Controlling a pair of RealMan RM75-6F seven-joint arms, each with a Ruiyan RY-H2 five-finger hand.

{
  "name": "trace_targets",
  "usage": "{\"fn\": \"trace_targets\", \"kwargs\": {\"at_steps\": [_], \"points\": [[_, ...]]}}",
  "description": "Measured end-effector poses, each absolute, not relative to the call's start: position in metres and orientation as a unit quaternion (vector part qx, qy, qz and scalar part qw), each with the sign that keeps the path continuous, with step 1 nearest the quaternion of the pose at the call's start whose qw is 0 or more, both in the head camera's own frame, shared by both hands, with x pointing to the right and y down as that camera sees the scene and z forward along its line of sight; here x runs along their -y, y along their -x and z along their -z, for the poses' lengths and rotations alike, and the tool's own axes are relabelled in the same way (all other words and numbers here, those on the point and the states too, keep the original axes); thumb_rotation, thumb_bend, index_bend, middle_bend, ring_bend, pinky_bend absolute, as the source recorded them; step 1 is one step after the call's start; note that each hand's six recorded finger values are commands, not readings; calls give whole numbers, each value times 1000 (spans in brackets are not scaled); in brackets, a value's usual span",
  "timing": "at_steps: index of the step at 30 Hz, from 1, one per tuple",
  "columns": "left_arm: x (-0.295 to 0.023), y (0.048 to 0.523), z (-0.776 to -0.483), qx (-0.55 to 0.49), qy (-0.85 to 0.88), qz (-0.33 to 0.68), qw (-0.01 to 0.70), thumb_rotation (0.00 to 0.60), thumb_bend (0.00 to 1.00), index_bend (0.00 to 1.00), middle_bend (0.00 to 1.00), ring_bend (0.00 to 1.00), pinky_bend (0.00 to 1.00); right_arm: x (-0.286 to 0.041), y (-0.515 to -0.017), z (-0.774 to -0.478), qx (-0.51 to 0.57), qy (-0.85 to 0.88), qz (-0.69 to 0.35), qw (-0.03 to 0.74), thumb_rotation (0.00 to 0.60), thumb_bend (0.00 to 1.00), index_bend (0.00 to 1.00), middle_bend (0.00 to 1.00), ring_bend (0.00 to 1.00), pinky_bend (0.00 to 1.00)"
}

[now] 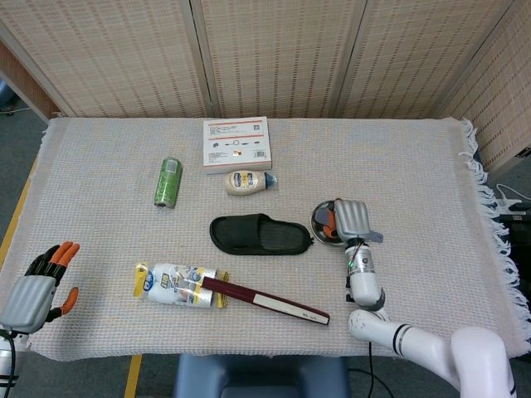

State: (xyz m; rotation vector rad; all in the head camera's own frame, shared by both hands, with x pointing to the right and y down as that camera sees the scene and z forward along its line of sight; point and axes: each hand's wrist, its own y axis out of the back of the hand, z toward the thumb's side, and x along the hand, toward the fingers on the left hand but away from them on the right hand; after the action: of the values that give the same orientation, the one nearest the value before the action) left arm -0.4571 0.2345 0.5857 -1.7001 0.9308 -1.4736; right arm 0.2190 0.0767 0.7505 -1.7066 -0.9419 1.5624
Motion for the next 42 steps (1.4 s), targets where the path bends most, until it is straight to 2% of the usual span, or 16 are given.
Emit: {"fn": "trace_targets", "kwargs": {"at_steps": [18, 32, 42], "points": [[-234, 458, -585, -360, 656, 568, 342, 600, 476, 0, 0, 0, 126, -63, -168, -721, 263, 701, -538, 386, 600, 416, 907, 714, 617, 720], [-236, 457, -579, -365, 660, 559, 345, 600, 483, 0, 0, 0, 126, -64, -116, -709, 100, 687, -558, 454, 600, 446, 929, 731, 631, 738], [-237, 458, -578, -366, 661, 558, 342, 600, 481, 0, 0, 0, 126, -73, -104, -722, 62, 664, -577, 471, 600, 445, 929, 731, 631, 738]]}}
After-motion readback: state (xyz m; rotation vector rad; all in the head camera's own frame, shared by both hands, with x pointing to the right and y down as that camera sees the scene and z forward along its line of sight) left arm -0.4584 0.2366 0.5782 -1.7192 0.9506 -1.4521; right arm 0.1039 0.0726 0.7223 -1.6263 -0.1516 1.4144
